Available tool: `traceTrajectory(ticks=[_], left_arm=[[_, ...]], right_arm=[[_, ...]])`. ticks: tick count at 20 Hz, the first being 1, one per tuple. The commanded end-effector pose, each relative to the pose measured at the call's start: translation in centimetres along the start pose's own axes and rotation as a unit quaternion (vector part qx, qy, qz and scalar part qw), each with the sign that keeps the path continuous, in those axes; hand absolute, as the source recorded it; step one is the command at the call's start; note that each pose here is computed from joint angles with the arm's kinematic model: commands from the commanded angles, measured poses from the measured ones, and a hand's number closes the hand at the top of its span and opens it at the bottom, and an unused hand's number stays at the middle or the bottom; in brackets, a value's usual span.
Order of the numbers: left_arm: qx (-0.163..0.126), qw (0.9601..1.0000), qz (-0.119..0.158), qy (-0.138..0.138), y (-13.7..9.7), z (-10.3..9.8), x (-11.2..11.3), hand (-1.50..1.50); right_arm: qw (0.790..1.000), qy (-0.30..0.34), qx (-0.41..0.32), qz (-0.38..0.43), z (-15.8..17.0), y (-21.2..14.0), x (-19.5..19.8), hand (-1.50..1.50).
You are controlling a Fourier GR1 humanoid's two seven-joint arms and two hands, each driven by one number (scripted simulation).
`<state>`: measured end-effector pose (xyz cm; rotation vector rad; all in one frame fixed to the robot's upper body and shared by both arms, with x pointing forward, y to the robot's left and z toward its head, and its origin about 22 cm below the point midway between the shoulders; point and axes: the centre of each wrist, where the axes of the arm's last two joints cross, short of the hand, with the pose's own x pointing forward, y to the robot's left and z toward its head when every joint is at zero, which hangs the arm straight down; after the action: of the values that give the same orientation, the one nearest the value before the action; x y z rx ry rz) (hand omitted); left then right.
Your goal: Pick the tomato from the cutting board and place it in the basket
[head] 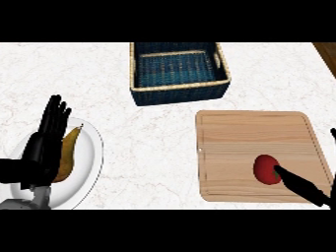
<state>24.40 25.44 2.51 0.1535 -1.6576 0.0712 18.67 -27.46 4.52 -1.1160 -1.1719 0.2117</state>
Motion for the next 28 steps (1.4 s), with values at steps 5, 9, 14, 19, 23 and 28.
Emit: traceTrajectory(ticks=[5,9,14,19,23,28], left_arm=[[-0.013,0.9999,0.010,-0.002,-1.4,-0.1,0.2,0.00],[-0.025,0.9996,0.006,-0.011,-1.8,0.2,1.1,0.00],[-0.032,0.9994,0.011,-0.011,-1.3,-0.5,0.9,0.00],[-0.022,0.9997,0.006,-0.007,-1.5,0.3,1.0,0.00],[-0.033,0.9993,0.012,-0.010,-1.9,-0.1,0.9,0.00],[-0.033,0.9992,0.018,-0.009,-2.8,0.9,0.5,0.00]], right_arm=[[0.986,0.063,0.117,0.104,3.4,-4.8,5.6,-1.50],[0.983,0.084,0.125,0.102,4.7,-7.6,9.0,-1.50],[0.976,0.113,0.113,0.148,4.2,-8.0,9.6,-1.50],[0.967,0.144,0.123,0.172,4.2,-7.8,8.5,-1.50],[0.968,0.152,0.127,0.156,4.0,-6.8,9.0,-1.50],[0.969,0.151,0.130,0.148,5.2,-5.8,9.5,-1.50]])
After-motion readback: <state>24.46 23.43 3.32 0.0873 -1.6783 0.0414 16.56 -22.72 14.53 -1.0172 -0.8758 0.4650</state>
